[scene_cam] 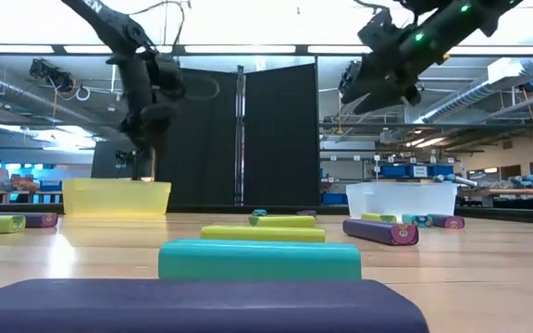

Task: Sort blocks
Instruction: Put the light blue block into the blue bin

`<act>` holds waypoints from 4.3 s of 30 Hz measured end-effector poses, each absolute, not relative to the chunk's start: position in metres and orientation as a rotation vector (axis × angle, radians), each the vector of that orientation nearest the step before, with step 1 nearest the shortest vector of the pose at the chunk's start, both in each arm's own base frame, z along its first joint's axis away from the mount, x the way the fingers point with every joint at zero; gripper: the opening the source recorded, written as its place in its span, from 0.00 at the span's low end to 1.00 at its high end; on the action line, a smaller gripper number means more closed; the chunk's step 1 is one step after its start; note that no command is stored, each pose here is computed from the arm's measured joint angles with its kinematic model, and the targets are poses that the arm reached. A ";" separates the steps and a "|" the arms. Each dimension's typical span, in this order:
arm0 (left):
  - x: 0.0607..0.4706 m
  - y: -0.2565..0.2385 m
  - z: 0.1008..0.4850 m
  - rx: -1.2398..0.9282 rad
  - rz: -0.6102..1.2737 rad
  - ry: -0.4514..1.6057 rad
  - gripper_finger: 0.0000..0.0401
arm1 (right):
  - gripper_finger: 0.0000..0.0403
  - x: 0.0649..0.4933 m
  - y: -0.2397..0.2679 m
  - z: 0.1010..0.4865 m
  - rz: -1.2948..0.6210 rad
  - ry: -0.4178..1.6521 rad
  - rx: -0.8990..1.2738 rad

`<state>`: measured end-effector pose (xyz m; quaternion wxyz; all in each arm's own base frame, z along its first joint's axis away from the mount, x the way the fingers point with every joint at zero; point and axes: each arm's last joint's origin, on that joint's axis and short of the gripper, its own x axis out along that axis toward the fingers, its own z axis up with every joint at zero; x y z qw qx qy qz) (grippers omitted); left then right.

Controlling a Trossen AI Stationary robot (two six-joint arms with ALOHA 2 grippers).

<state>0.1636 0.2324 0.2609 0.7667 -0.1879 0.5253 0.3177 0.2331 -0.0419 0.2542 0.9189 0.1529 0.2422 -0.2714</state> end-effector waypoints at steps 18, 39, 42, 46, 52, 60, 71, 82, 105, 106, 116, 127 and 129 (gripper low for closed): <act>0.164 0.169 0.334 -0.228 0.502 0.778 0.71 | 0.59 0.232 0.115 0.205 -0.141 0.822 0.587; 0.170 0.136 0.349 -0.157 0.433 0.725 0.71 | 0.71 0.233 0.195 0.185 -0.703 1.302 0.504; 0.164 0.131 0.355 -0.141 0.436 0.695 0.71 | 0.76 0.233 0.196 0.184 -0.726 1.300 0.507; 0.157 0.125 0.362 -0.127 0.443 0.667 0.71 | 0.78 0.234 0.197 0.176 -0.747 1.337 0.498; 0.149 0.118 0.369 -0.112 0.449 0.629 0.71 | 0.77 0.232 0.200 0.168 -0.778 1.350 0.488; 0.145 0.115 0.372 -0.102 0.454 0.610 0.71 | 0.77 0.232 0.208 0.156 -0.794 1.360 0.500; 0.144 0.114 0.373 -0.097 0.453 0.610 0.71 | 0.73 0.232 0.217 0.138 -0.817 1.360 0.552; 0.144 0.114 0.372 -0.096 0.452 0.612 0.71 | 0.38 0.228 0.222 0.133 -0.824 1.312 0.609; 0.133 0.104 0.386 -0.082 0.455 0.504 0.71 | 0.18 0.307 0.202 0.182 -0.450 0.755 0.534; 0.129 0.101 0.389 -0.074 0.453 0.482 0.71 | 0.18 0.318 0.199 0.184 -0.412 0.710 0.528; 0.091 0.069 0.408 -0.056 0.483 0.322 0.71 | 0.18 0.394 0.151 0.213 -0.207 0.321 0.400; 0.076 0.057 0.411 -0.087 0.500 0.284 0.71 | 0.18 0.494 0.173 0.223 0.040 0.214 0.291; 0.076 0.057 0.411 -0.090 0.500 0.284 0.71 | 0.18 0.511 0.175 0.225 0.088 0.178 0.285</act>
